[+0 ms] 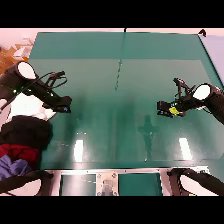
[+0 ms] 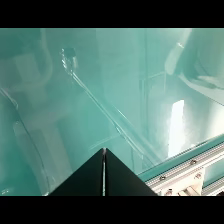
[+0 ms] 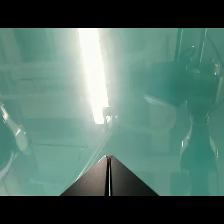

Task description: Fold the shirts.

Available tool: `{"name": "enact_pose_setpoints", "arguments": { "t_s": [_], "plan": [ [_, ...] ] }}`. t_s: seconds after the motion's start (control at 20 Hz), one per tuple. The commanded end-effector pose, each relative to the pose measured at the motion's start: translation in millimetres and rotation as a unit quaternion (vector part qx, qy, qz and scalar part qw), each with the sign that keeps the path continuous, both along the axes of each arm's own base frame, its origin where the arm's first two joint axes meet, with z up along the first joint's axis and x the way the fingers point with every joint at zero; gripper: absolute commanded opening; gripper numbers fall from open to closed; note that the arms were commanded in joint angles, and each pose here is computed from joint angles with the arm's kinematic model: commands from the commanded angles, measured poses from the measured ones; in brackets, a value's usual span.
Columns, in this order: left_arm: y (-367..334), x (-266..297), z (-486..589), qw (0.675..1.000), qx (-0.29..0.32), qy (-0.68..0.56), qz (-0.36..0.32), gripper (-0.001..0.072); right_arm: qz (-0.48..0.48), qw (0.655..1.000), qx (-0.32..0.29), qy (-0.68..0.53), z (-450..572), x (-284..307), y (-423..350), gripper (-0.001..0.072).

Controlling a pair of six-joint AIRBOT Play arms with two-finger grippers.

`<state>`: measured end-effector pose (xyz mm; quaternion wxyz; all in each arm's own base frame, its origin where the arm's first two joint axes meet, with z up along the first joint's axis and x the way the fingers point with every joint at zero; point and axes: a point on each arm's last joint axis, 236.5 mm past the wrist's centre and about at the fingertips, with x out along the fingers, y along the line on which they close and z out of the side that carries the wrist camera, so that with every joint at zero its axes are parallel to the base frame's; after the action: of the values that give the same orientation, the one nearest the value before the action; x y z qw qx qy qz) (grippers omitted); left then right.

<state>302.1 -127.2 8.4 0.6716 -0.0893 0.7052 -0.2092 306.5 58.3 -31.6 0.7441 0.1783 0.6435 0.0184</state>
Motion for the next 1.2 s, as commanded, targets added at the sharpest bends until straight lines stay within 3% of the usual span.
{"name": "enact_pose_setpoints", "arguments": {
  "t_s": [0.0,0.7,0.85,0.95,1.0,1.05,1.1,1.15],
  "plan": [
    [0,0,0,1.000,0.000,0.000,0.000,0.0020,0.000,1.000,0.000,0.000,0,0,0,0.0013],
    [0,0,0,1.000,0.000,0.000,0.000,0.0020,-0.001,1.000,0.000,0.000,0,0,0,0.0012],
    [-3,27,0,0.998,-0.006,-0.052,0.024,0.0021,-0.001,1.000,0.000,-0.001,0,1,0,0.0012],
    [13,49,-3,0.994,0.030,-0.099,0.029,0.0023,-0.007,1.000,-0.001,-0.023,2,11,-1,0.0012],
    [33,61,-5,0.989,0.073,-0.128,0.025,0.0184,-0.010,0.999,-0.002,-0.033,3,16,-2,0.0013],
    [58,71,-8,0.980,0.128,-0.151,0.016,0.0583,-0.013,0.999,-0.003,-0.042,4,20,-3,0.0013],
    [92,81,-8,0.965,0.198,-0.169,0.021,0.0720,-0.014,0.999,-0.004,-0.047,4,22,-3,0.0043],
    [121,86,-6,0.950,0.256,-0.180,0.016,0.0720,-0.014,0.999,-0.003,-0.048,4,23,-3,0.0142]
  ]
}}
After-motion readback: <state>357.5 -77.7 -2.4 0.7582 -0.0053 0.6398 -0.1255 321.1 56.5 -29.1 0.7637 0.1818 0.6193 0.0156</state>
